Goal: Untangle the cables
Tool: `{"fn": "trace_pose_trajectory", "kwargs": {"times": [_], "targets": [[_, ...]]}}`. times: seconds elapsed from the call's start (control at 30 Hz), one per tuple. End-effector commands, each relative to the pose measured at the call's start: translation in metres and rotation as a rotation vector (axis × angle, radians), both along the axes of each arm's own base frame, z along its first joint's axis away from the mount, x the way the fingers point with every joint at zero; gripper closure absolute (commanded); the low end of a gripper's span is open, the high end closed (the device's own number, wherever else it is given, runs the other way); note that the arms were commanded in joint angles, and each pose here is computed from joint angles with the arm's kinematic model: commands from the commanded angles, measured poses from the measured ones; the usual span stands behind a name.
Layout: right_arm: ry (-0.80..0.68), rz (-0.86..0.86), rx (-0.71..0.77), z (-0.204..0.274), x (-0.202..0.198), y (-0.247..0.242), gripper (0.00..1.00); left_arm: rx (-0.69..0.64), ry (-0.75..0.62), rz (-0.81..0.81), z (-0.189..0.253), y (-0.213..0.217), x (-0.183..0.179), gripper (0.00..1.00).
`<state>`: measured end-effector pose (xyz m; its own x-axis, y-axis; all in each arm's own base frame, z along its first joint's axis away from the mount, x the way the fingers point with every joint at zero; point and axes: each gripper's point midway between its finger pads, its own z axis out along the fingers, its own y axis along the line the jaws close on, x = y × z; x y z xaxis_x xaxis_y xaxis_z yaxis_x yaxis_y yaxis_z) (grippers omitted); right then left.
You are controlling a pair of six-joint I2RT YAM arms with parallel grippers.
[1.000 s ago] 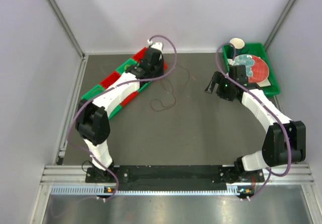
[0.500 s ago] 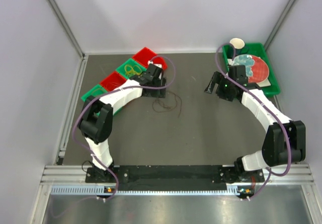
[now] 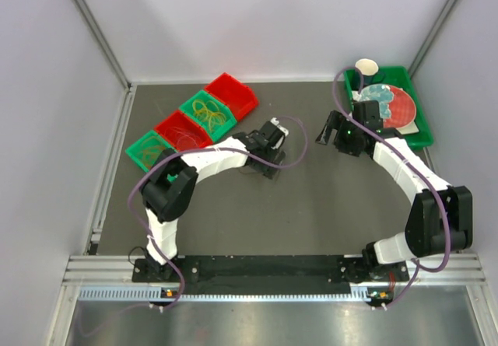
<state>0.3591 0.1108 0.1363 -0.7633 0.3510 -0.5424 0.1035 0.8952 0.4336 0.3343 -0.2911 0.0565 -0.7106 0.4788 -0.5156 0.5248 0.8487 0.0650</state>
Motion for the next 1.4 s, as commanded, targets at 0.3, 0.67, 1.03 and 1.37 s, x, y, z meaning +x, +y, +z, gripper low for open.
{"fn": "trace_pose_trajectory", "kwargs": {"times": [0.3,0.67,1.03,1.37], "targets": [[-0.027,0.01,0.018,0.005,0.007,0.009,0.12,0.172,-0.18,-0.014,-0.001,0.0,0.037,0.33],[-0.033,0.007,0.012,0.007,0.008,0.008,0.12,0.111,-0.124,-0.01,-0.007,-0.003,0.046,1.0],[-0.042,-0.003,0.008,0.01,0.007,0.006,0.13,-0.184,-0.191,0.121,0.088,0.013,0.085,1.0],[-0.045,-0.006,0.005,0.012,0.007,0.006,0.13,-0.539,-0.393,0.276,0.217,0.027,0.148,1.0]]}}
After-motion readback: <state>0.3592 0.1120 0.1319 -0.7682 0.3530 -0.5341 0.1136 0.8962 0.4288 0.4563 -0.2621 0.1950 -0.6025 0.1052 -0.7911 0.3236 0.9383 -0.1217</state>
